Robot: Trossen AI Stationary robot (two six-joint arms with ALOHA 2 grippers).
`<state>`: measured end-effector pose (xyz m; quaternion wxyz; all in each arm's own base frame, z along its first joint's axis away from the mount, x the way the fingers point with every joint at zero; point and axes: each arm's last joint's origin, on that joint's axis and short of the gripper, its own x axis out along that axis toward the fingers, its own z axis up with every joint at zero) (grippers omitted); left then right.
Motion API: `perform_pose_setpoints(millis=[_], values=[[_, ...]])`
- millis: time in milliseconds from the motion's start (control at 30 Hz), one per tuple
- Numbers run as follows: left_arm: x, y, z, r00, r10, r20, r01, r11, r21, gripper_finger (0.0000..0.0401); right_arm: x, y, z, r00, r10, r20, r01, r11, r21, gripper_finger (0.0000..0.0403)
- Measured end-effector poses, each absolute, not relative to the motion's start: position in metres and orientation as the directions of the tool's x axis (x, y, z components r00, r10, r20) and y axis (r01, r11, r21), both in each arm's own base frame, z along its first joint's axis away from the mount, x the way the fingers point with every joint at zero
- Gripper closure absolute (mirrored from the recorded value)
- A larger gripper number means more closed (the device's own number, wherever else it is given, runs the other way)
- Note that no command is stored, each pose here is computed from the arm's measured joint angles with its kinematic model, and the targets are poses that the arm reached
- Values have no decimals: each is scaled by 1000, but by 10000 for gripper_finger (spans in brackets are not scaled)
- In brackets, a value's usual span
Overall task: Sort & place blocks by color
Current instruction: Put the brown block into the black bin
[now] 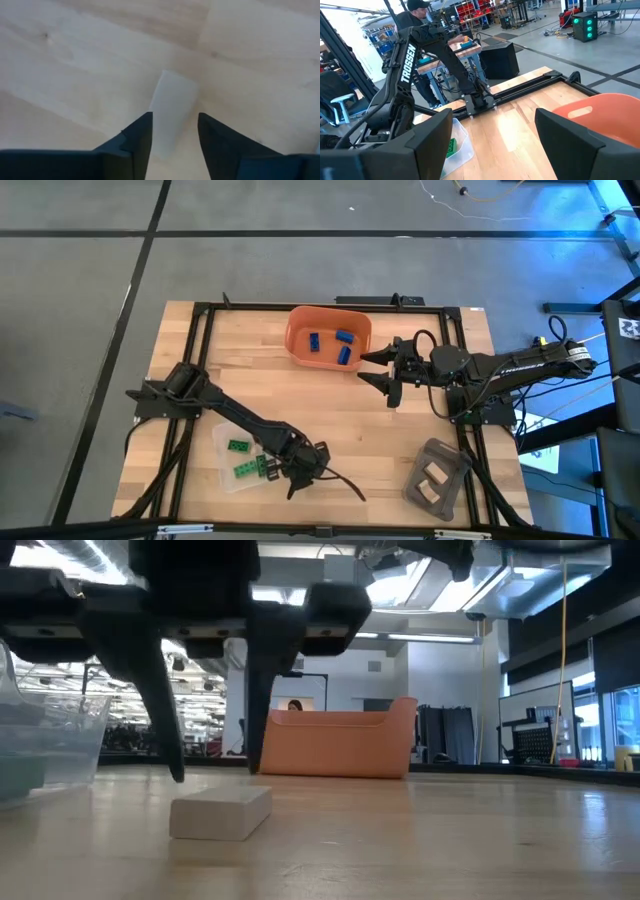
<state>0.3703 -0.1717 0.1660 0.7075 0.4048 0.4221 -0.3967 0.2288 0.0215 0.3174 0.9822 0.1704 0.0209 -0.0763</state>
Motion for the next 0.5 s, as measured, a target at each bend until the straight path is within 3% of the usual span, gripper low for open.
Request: perform_pose_setpoints(millis=[167,500], values=[[371,-164,176,357,-213,-909,895,357,268,234,229,21,317,987,-143,-67,157,930,332,119],[375,-157,178,332,-287,-898,937,208,280,232,229,21,317,988,-142,-67,157,930,332,119]])
